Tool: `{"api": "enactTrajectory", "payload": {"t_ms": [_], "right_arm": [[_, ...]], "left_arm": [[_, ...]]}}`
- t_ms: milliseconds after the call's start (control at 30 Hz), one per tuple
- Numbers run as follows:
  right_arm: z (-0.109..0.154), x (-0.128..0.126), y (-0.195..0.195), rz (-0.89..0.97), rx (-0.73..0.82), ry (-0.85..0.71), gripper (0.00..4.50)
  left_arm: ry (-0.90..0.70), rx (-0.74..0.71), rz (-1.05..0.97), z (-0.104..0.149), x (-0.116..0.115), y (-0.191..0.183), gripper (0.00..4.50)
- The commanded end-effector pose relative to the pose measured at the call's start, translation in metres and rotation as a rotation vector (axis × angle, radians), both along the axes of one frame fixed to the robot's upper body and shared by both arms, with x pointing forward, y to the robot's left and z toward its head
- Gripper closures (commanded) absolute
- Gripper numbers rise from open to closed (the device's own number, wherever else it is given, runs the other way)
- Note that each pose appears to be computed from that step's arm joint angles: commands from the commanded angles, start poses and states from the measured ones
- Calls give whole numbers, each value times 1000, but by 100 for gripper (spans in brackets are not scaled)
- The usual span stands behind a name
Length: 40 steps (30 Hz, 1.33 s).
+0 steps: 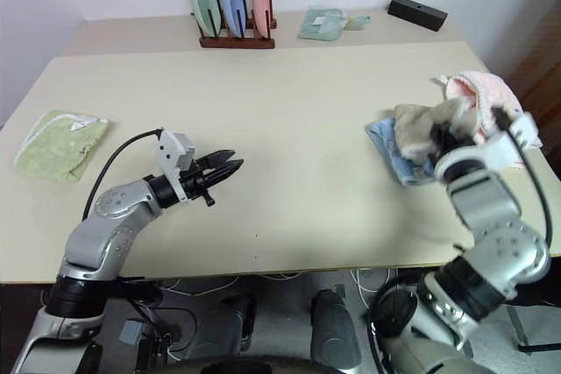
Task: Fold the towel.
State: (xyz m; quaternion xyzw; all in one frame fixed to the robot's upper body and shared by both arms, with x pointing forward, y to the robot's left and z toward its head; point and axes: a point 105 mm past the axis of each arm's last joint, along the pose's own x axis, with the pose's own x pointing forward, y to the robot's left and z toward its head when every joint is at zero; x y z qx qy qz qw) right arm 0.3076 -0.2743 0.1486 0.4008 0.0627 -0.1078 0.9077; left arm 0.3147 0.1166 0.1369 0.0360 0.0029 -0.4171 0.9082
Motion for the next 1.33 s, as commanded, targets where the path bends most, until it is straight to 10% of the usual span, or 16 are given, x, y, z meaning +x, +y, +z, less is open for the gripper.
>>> {"api": "enactTrajectory", "payload": {"t_ms": [33,167,433,700,833,1033,1333], "right_arm": [[0,-9,0,-21,14,7,449],[-5,-14,-12,-62,-15,53,449],[29,-29,-48,-234,-170,-28,104],[84,-41,-67,-316,-554,-118,104],[119,-14,-10,6,-834,-276,104],[82,6,88,604,-987,-349,104],[36,14,108,856,-968,-314,104]], "left_arm": [[-47,8,-23,8,0,-4,315],[-46,10,-27,6,1,-5,315],[-42,10,-37,3,0,-9,315],[-72,7,9,7,16,-1,315],[-121,38,147,13,33,24,315],[-153,133,280,4,32,56,315],[-123,131,318,-6,7,61,315]]}}
